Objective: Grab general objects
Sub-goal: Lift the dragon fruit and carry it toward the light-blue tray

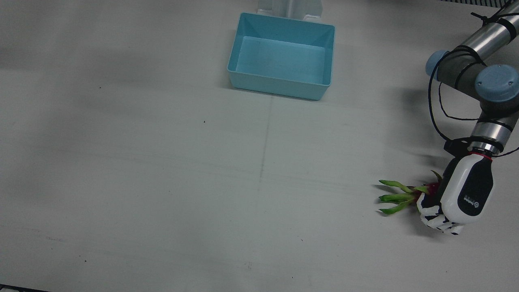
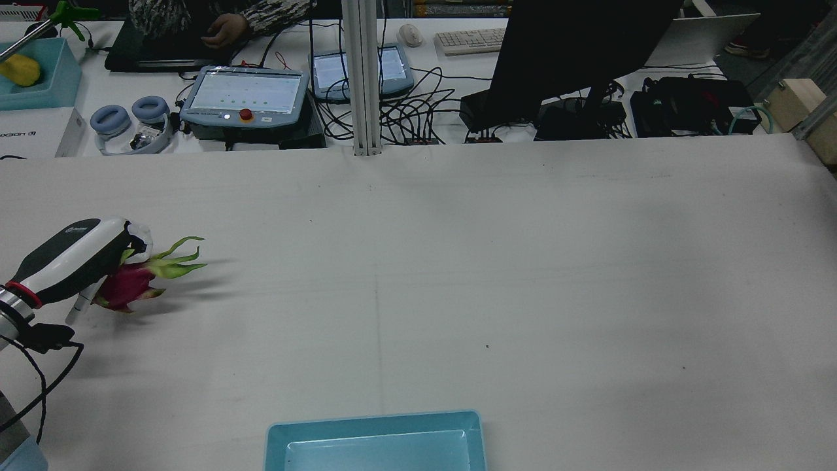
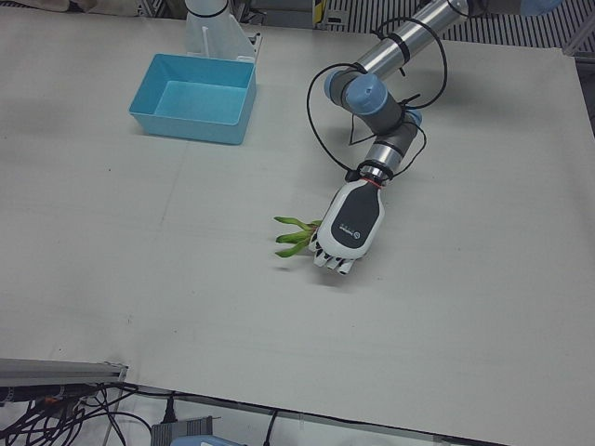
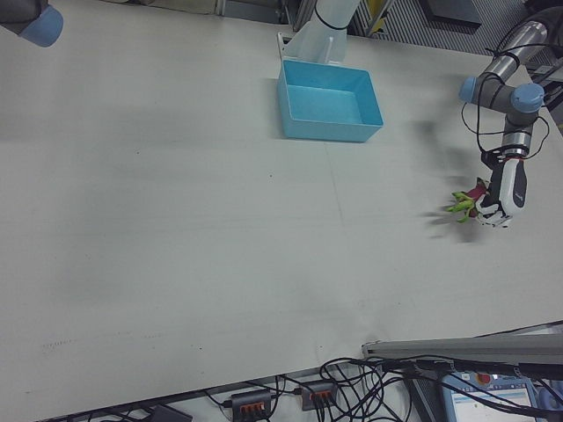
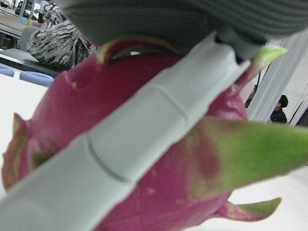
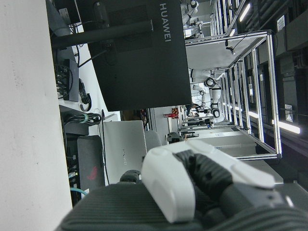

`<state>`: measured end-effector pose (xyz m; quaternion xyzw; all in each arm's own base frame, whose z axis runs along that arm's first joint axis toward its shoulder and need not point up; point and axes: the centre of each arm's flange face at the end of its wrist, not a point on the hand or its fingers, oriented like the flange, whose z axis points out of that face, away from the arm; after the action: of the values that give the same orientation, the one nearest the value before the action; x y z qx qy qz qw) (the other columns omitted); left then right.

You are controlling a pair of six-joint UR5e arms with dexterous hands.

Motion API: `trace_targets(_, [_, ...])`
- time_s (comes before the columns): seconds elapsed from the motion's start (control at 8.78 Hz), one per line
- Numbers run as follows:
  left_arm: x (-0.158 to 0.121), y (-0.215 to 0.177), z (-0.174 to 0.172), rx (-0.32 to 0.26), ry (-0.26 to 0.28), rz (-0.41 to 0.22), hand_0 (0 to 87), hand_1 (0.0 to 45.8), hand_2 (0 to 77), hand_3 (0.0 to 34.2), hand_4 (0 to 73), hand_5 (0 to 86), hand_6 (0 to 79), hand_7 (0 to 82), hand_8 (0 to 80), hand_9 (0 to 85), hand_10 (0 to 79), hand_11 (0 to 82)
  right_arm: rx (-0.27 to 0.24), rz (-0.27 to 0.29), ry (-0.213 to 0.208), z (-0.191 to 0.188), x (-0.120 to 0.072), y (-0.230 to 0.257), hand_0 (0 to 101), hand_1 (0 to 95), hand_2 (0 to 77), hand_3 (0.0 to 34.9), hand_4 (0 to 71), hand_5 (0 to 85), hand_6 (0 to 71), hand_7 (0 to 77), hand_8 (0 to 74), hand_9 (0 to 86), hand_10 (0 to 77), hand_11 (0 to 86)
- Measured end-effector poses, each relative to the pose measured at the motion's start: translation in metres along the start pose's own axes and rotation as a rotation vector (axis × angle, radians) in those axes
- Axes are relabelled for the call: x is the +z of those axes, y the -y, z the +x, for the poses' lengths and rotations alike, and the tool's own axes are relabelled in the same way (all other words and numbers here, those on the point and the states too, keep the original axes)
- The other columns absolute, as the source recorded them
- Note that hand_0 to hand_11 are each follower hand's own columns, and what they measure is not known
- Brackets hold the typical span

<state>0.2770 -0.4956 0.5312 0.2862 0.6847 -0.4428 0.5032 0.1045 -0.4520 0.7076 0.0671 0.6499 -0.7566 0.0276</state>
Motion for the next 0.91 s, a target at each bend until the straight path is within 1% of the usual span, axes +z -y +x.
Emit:
trace_targets(0.11, [-0.002,-0.006,0.015,-0.029,-0.002,-0.05,79.7,0.0,2.2,0.0,64.4,75.3,55.1,73.1,54.0,45.8,20.2,78.5,0.0,0.0,0.0,0.0,0.0,0.0,0,94.9,77.4,0.0,0.0,0.0,0.0,0.0,0.0,0.5,0.0,0.5])
trace_targets(0.34, [0.0,-0.015,0.032,-0.125,0.003,-0.167,79.9,0.0,2.2,0.2,64.4,75.3,55.6,73.1,54.5,45.8,21.3,77.4,0.0,0.0,0.001,0.0,0.0,0.0,0,94.9,77.4,0.0,0.0,0.0,0.0,0.0,0.0,0.5,0.0,0.5])
trace_targets(0.46, [0.005,-0.023,0.048,-0.177,-0.007,-0.237,79.9,0.0,2.2,0.3,64.9,75.8,55.6,73.1,54.5,45.8,22.4,75.8,0.0,0.0,0.001,0.0,0.0,0.0,0,94.9,77.4,0.0,0.0,0.0,0.0,0.0,0.0,0.5,0.0,0.5])
trace_targets(0.68, [0.021,-0.046,0.084,-0.266,-0.028,-0.383,79.9,0.0,2.2,0.5,65.4,70.9,56.7,70.9,55.1,45.3,22.9,75.3,0.0,0.0,0.0,0.0,0.0,0.0,0,94.9,77.4,0.0,0.0,0.0,0.0,0.0,0.0,0.5,0.0,0.5])
trace_targets(0.91, [0.039,-0.074,0.121,-0.348,-0.04,-0.528,79.7,0.0,2.2,0.3,65.4,70.9,57.3,70.4,55.6,45.3,22.9,75.3,0.0,0.0,0.0,0.0,0.0,0.0,0,94.9,77.4,0.0,0.0,0.0,0.0,0.0,0.0,0.5,0.0,0.5])
